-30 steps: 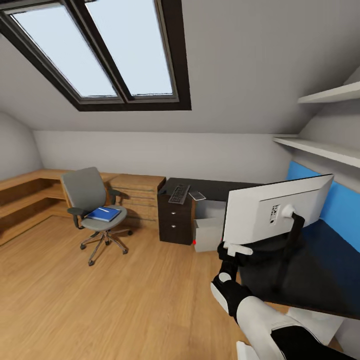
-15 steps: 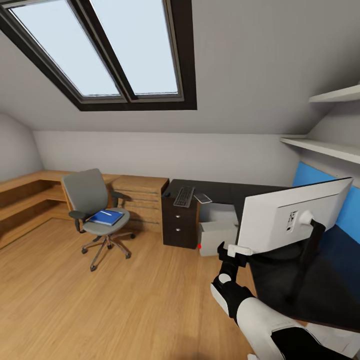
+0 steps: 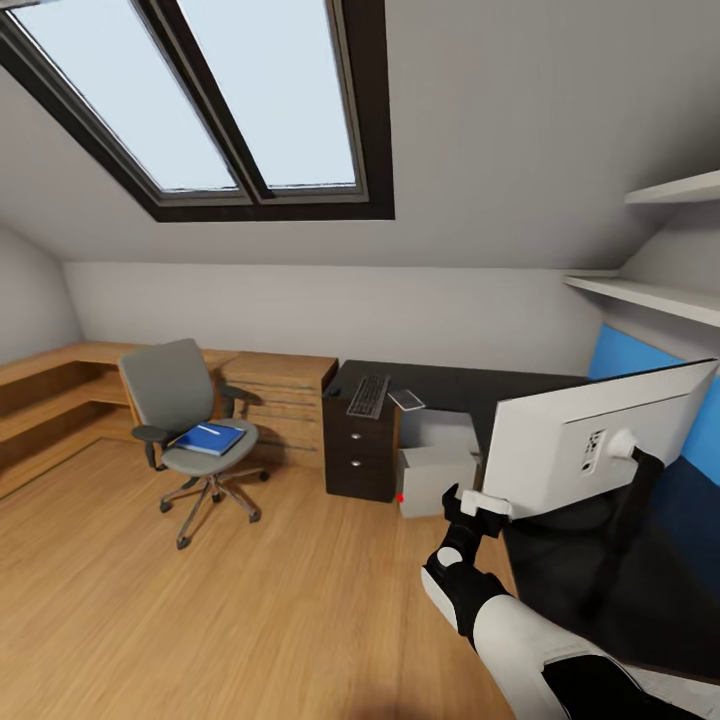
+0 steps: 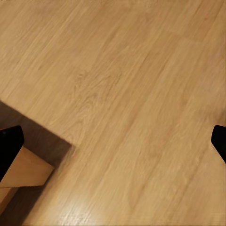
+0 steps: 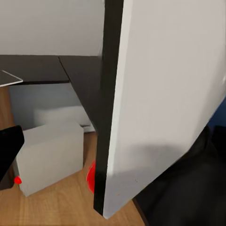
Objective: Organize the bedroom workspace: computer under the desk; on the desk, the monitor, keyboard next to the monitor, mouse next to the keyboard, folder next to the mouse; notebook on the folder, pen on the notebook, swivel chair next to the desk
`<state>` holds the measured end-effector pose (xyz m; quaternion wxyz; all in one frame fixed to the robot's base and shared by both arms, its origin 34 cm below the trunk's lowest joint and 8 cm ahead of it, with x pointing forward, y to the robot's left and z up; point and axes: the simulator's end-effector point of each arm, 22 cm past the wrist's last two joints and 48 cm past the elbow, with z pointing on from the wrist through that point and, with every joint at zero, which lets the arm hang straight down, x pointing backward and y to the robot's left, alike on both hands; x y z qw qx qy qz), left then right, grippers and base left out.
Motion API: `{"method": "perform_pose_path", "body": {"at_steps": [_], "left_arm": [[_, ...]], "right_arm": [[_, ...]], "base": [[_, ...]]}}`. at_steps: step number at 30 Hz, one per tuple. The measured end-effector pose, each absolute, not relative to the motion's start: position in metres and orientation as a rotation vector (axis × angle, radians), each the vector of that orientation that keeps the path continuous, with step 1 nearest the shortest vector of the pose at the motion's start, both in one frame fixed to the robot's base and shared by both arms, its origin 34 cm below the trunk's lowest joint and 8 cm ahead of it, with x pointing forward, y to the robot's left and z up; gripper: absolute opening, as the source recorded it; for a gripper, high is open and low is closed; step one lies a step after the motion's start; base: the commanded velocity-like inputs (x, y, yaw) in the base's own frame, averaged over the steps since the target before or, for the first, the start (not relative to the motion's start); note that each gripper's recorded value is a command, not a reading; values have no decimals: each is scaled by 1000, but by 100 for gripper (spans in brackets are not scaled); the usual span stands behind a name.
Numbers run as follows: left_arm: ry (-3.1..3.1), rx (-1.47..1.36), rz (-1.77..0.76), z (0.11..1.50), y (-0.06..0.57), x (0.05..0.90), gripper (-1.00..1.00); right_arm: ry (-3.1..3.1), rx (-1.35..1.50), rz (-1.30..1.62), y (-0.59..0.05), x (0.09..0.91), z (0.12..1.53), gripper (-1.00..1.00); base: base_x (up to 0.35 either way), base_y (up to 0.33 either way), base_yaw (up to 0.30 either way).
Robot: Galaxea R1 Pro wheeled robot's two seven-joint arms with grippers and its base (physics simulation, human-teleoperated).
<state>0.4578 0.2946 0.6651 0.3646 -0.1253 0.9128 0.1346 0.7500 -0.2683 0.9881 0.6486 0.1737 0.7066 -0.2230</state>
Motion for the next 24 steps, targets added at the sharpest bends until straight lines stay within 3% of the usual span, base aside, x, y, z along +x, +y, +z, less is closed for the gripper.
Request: {"method": "perform_pose_path", "body": {"at_steps": [24], "left_arm": [[2348, -320, 346, 665, 294, 458, 100]], "right_arm": [[1609, 412, -526, -275, 748, 988, 100]], "base": [[84, 0, 0]]}}
